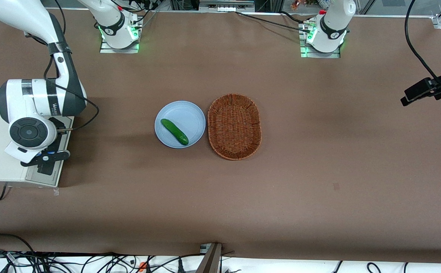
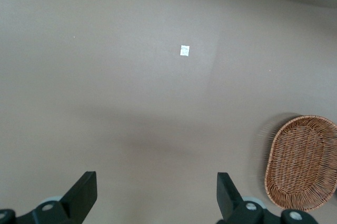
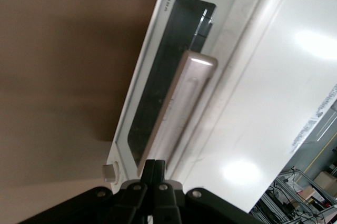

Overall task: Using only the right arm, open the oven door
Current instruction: 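Lower the right gripper along the oven door to its handle edge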

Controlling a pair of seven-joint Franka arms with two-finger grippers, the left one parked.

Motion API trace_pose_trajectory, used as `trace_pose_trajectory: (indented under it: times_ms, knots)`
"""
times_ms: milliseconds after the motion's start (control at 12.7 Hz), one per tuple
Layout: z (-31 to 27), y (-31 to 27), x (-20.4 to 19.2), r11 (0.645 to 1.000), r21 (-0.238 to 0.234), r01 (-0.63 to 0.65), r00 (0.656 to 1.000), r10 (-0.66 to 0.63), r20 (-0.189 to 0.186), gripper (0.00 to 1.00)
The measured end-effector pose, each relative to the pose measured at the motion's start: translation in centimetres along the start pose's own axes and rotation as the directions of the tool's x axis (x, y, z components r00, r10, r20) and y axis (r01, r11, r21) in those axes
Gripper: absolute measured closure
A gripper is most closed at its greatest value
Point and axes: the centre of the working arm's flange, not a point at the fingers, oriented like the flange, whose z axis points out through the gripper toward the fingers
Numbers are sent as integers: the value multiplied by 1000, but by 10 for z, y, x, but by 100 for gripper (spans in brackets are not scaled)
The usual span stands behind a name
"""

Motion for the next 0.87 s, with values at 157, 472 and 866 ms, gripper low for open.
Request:
trace_pose_trajectory:
  times_ms: [157, 472, 866]
  knots:
    - [10, 14, -2, 1000, 9, -4, 1000, 4, 10, 99]
    - [30, 14, 8, 1000, 18, -1, 1000, 1, 15, 99]
    - [31, 12, 9, 1000, 19, 3, 1000, -3, 15, 99]
